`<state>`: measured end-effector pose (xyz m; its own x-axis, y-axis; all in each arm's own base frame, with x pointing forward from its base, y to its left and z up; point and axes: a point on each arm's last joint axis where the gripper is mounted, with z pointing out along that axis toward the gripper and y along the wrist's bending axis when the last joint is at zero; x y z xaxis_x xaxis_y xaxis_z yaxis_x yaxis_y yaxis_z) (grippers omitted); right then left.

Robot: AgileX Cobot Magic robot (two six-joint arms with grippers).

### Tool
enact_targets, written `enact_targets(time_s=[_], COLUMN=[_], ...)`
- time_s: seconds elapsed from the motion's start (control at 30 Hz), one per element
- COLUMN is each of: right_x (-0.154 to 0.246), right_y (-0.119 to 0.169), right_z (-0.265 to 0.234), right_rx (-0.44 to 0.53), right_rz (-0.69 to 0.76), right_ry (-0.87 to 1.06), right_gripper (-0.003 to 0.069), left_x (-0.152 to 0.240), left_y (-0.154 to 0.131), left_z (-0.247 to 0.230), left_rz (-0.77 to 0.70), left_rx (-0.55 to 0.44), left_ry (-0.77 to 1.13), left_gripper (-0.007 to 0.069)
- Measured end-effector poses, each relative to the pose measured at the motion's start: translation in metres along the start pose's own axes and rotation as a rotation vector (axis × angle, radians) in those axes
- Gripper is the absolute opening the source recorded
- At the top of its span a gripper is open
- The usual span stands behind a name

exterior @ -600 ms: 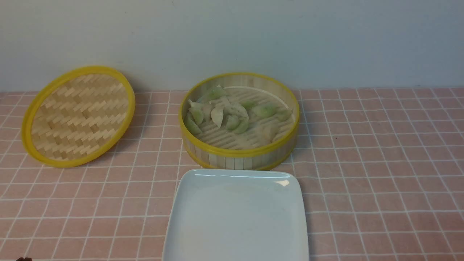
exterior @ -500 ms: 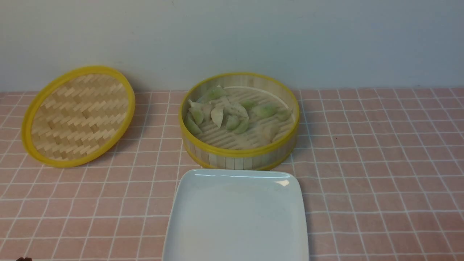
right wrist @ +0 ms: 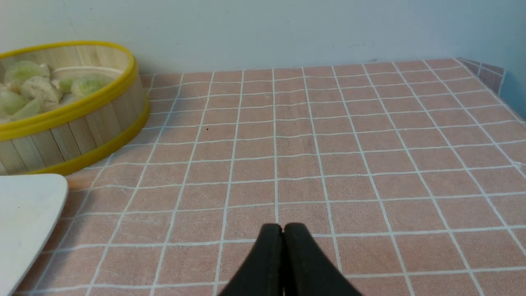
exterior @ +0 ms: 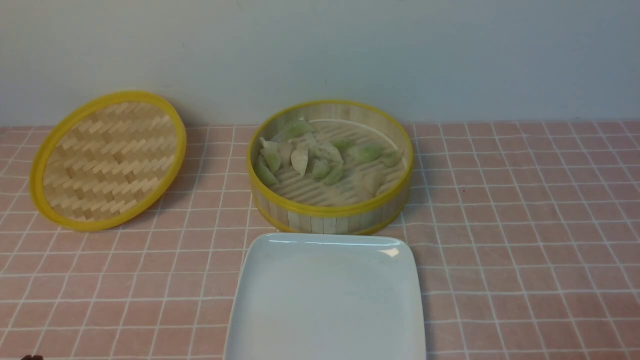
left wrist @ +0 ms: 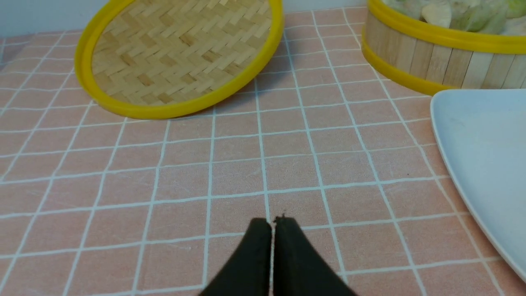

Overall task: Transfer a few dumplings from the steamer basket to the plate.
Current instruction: Use the left arm to grab a dumpling from the steamer

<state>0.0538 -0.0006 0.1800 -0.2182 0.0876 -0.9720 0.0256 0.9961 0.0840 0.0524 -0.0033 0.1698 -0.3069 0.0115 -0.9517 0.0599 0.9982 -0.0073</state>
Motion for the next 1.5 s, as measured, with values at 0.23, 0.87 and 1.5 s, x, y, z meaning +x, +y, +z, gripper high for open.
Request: enact_targets(time_s=[0.23,0.87,1.5], right_x=[0.000,-0.001,-0.039], right_y=[0.000,0.001,-0.007], right_z=[0.000,0.000,-0.009], right_rx=[0.000,-0.015,-0.138], right_rz=[0.000,0.044,0.954], right_ry=[0.000,-0.018,-0.433], right_gripper=[-0.0015,-0.0015,-0.0015], left_x=[0.000,-0.053,-0.205], left_y=[0.000,0.015,-0.028], left_z=[0.000,-0.018,0.045], left_rz=[0.000,-0.899,-0.277], left_rx=[0.000,0.111,0.243], left_ry=[-0.002,-0.631,0.465], left_gripper=[-0.0006,-0.0006,-0.0006])
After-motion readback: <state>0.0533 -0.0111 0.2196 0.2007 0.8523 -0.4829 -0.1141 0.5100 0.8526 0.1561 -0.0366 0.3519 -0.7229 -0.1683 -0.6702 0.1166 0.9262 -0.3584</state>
